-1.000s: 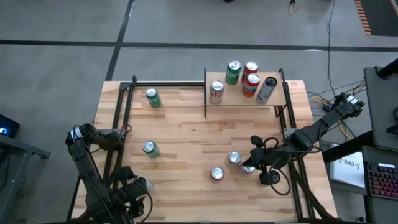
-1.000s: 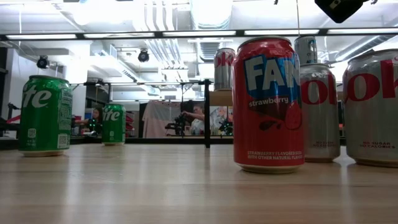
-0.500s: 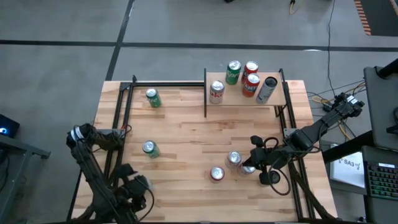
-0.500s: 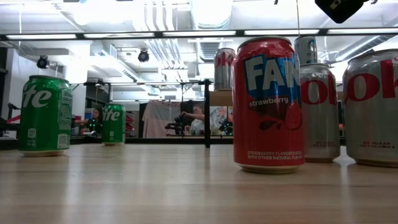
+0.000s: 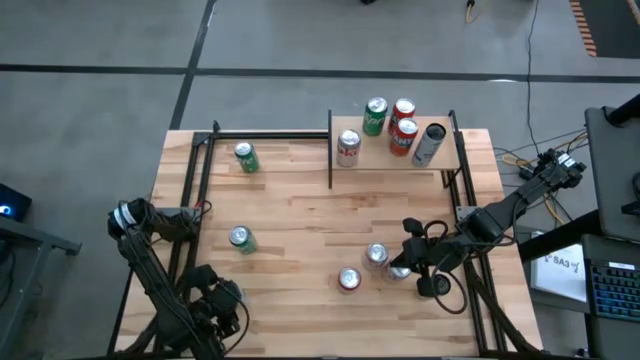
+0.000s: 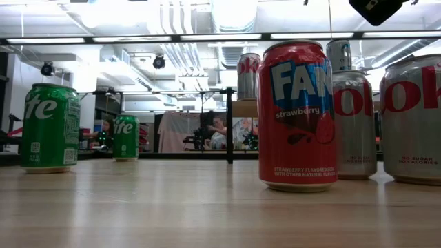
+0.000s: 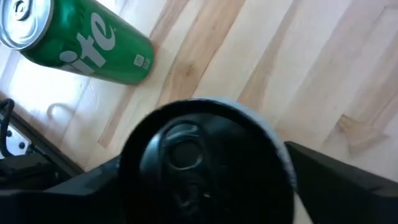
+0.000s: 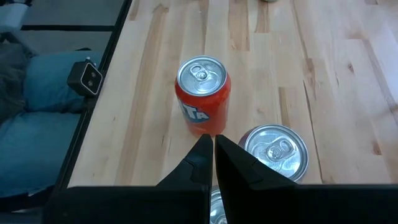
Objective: Place canned beverage on shelf
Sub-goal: Put the left white soda can on the shelf aligned in front of the other white soda can
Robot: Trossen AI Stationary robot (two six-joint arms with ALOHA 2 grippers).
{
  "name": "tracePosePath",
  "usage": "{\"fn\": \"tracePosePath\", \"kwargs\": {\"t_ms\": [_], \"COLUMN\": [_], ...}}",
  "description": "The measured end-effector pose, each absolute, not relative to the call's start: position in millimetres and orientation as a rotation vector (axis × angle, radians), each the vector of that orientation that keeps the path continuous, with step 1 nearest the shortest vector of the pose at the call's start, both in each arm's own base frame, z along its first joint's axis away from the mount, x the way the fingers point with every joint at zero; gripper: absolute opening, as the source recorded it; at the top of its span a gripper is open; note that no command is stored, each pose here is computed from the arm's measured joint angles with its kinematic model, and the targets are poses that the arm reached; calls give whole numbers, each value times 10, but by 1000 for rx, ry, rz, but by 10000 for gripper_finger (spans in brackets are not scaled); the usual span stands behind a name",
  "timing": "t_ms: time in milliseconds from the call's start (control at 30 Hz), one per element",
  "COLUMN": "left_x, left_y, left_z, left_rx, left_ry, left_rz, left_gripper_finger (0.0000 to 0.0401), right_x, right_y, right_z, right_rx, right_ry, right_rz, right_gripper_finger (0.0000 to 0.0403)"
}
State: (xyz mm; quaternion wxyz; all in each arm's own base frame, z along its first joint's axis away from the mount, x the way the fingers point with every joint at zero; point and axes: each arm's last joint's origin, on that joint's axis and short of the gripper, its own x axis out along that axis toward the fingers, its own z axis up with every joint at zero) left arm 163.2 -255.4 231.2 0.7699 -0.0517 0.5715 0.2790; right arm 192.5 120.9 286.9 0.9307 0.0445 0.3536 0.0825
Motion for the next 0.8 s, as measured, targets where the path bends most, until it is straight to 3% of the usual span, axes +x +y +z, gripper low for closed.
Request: {"fn": "tracePosePath", "kwargs": {"t_ms": [133, 333, 500, 633, 800], "left_x": [1644, 1700, 1860, 2069, 2393], "left_y": [-2576, -2657, -2681, -2622, -2467], "left_z": [2358, 2625, 3027, 3329, 3466], "left_rx": [-118, -125, -146, -93, 47], "left_ry": [1240, 1176, 947, 812, 785], "left_rz": [585, 506, 454, 396, 324], "left_gripper_finger": [235, 236, 236, 236, 236], "right_x": [1926, 1926, 1948, 1965, 1990], "right_y": [1209, 1210, 1224, 1235, 1251], "right_z": [2869, 2842, 2747, 2681, 2663], "right_rx": [82, 81, 99, 106, 100], "right_ry": [723, 723, 689, 654, 596], "right_rz": [172, 172, 181, 193, 216], "right_gripper_finger": [9, 9, 9, 9, 9]}}
